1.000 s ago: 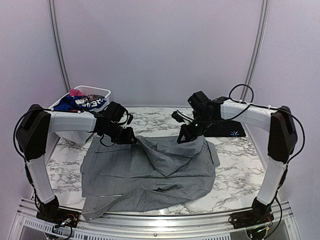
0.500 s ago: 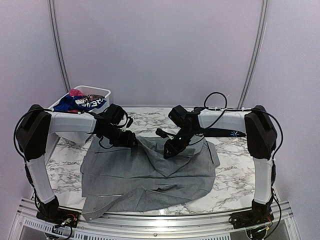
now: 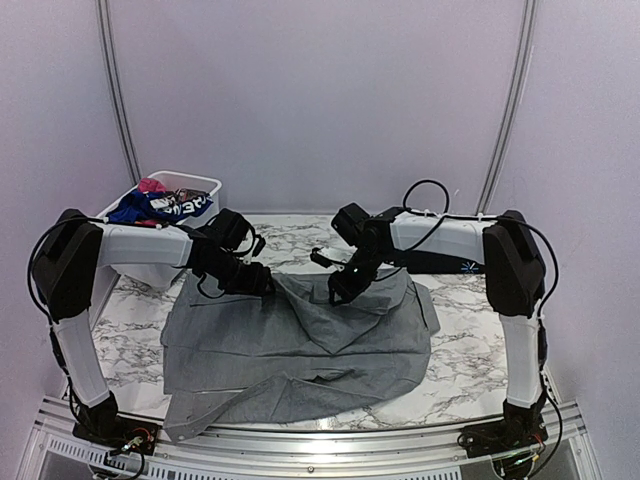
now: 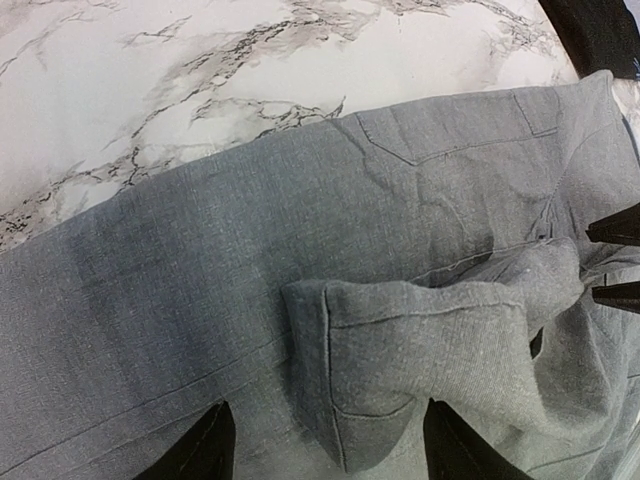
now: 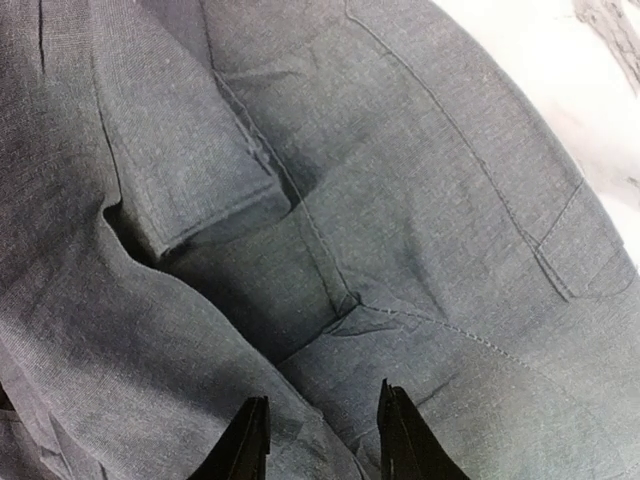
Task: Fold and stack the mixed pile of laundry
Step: Adjust the 1/3-folded shirt at the center of the board.
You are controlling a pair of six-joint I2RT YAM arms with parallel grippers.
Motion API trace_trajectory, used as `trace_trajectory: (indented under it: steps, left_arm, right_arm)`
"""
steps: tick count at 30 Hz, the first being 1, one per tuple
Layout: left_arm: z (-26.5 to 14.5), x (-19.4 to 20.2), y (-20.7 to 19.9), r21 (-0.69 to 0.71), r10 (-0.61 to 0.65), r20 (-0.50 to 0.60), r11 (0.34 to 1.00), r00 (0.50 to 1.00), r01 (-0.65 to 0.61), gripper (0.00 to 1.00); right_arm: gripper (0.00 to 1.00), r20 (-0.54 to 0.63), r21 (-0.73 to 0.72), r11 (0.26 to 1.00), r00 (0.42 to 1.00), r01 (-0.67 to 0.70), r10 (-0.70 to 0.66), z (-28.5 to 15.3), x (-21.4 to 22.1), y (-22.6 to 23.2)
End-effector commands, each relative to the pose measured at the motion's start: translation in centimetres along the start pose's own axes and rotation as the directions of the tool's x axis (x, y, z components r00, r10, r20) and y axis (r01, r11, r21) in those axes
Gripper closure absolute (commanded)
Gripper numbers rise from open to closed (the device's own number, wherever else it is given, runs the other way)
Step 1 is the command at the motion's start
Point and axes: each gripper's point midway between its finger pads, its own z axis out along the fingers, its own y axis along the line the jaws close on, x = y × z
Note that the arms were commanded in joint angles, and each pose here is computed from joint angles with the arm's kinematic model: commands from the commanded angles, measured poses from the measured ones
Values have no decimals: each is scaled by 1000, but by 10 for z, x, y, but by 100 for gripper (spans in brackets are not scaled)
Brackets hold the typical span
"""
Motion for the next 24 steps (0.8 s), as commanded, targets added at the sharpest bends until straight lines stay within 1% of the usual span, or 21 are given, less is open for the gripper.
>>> trace_trajectory:
  steps: [1, 6, 9, 10, 11, 12, 13, 14, 15, 18, 20, 21, 23, 24]
  left_arm:
    - [2, 9, 5, -19, 15, -29, 1000, 999, -15, 33]
    - [6, 10, 6, -18, 17, -38, 1000, 999, -17, 32]
    - [9, 13, 7, -18, 16, -48, 1000, 999, -17, 32]
    - [9, 15, 7, -14, 18, -54, 1000, 998, -18, 32]
    - [9, 16, 6, -7, 20, -57, 1000, 998, -20, 33]
    - [10, 18, 6, -5, 22, -62, 1000, 998, -22, 33]
    - [10, 18, 5, -1, 25, -64, 1000, 998, -26, 36]
    - [10, 19, 5, 2, 34, -66, 999, 997, -34, 41]
    - [10, 18, 5, 2, 48, -66, 999, 997, -48, 48]
    - [1, 7, 8, -42, 105, -46, 993, 993, -107, 68]
    - [-11, -9, 5, -58, 147, 2, 987, 989, -147, 80]
    - [-19, -18, 3, -66, 163, 31, 985, 986, -160, 86]
    - [-34, -31, -1, -78, 191, 81, 980, 978, -185, 99]
    - [-41, -36, -2, -90, 210, 103, 975, 972, -201, 100]
  right_arm:
    - [66, 15, 10, 1000, 1000, 26, -26, -1, -10, -1]
    - [67, -35, -47, 998, 998, 51, -53, 18, 4, 15]
    - [70, -67, -54, 998, 997, 43, -46, 29, 13, 18]
    - [73, -73, -48, 998, 996, 39, -43, 31, 14, 17]
    - [78, -76, -41, 998, 996, 38, -41, 30, 15, 16]
    - [84, -72, -32, 999, 997, 37, -39, 28, 13, 15]
    - [91, -66, -21, 999, 997, 38, -39, 25, 11, 13]
    - [97, -57, -11, 999, 998, 37, -38, 20, 9, 12]
    - [100, -38, -1, 999, 999, 38, -38, 11, 3, 12]
    - [100, 15, 21, 1000, 1000, 16, -16, -16, -8, 6]
    - [100, 52, 20, 1000, 998, -18, 17, -36, -9, 1]
    - [100, 75, 14, 999, 997, -38, 37, -46, -8, -2]
    - [100, 86, -15, 996, 992, -90, 91, -57, 9, -9]
    - [100, 94, -33, 993, 989, -116, 118, -61, 16, -12]
